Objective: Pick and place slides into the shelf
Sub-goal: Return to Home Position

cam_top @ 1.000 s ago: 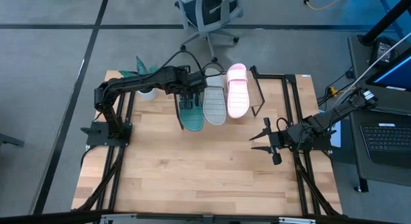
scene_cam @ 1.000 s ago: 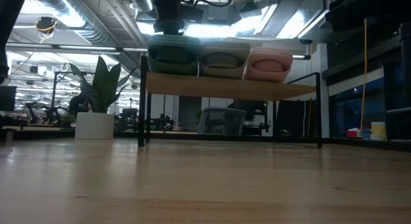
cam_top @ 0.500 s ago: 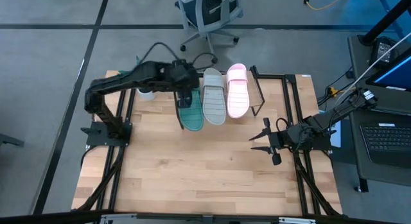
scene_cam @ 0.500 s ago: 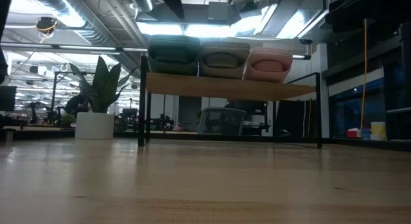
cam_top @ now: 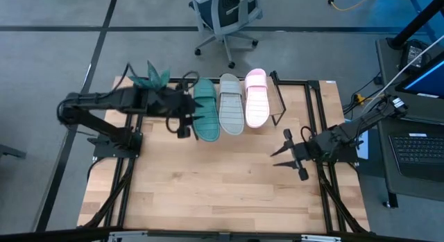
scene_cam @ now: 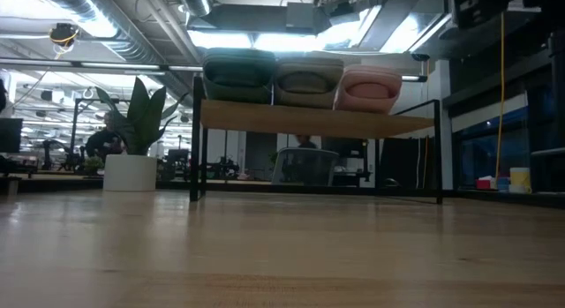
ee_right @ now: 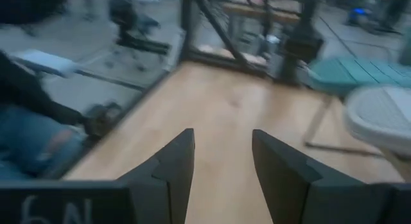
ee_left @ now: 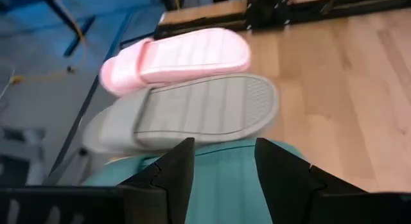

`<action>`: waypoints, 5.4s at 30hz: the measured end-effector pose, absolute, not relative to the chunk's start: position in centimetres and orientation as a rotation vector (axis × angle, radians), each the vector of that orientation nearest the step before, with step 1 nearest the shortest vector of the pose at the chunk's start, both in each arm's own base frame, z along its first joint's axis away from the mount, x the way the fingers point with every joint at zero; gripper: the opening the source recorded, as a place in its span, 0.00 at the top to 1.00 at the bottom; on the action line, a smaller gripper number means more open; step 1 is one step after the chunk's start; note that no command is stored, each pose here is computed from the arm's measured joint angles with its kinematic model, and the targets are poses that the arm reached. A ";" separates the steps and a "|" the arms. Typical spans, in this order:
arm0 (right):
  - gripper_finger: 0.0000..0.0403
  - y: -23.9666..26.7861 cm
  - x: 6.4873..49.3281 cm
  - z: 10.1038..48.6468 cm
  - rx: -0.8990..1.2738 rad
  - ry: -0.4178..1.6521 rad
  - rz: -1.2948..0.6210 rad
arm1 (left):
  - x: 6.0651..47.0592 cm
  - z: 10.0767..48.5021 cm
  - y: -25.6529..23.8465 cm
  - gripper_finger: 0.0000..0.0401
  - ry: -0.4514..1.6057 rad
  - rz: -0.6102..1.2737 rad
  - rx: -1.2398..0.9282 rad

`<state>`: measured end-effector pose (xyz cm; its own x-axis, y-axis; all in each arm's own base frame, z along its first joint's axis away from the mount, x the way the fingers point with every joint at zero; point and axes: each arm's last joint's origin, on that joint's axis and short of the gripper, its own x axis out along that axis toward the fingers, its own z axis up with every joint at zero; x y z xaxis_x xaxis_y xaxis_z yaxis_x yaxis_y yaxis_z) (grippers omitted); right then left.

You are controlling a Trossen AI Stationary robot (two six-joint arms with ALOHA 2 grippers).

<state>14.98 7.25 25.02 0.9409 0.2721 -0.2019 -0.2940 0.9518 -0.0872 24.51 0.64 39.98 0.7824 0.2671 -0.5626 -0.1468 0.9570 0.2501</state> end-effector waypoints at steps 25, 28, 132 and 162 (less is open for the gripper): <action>0.61 5.0 10.6 25.4 -0.091 0.095 0.323 | 12.7 26.6 0.4 0.61 0.129 0.257 0.083; 0.61 5.3 11.0 23.4 -0.076 0.025 0.340 | 12.3 24.1 0.4 0.61 0.059 0.256 0.044; 0.61 1.7 9.6 16.9 -0.004 -0.037 0.254 | 11.5 16.6 1.5 0.61 0.034 0.340 0.038; 0.61 1.7 9.6 16.9 -0.007 -0.037 0.253 | 11.5 16.6 1.5 0.61 0.034 0.340 0.038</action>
<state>9.58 1.74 16.88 0.9676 0.2501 0.0355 -0.2499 0.9682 -0.0111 11.54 1.54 16.58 0.9422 0.3341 -0.0270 -0.3328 0.9420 0.0433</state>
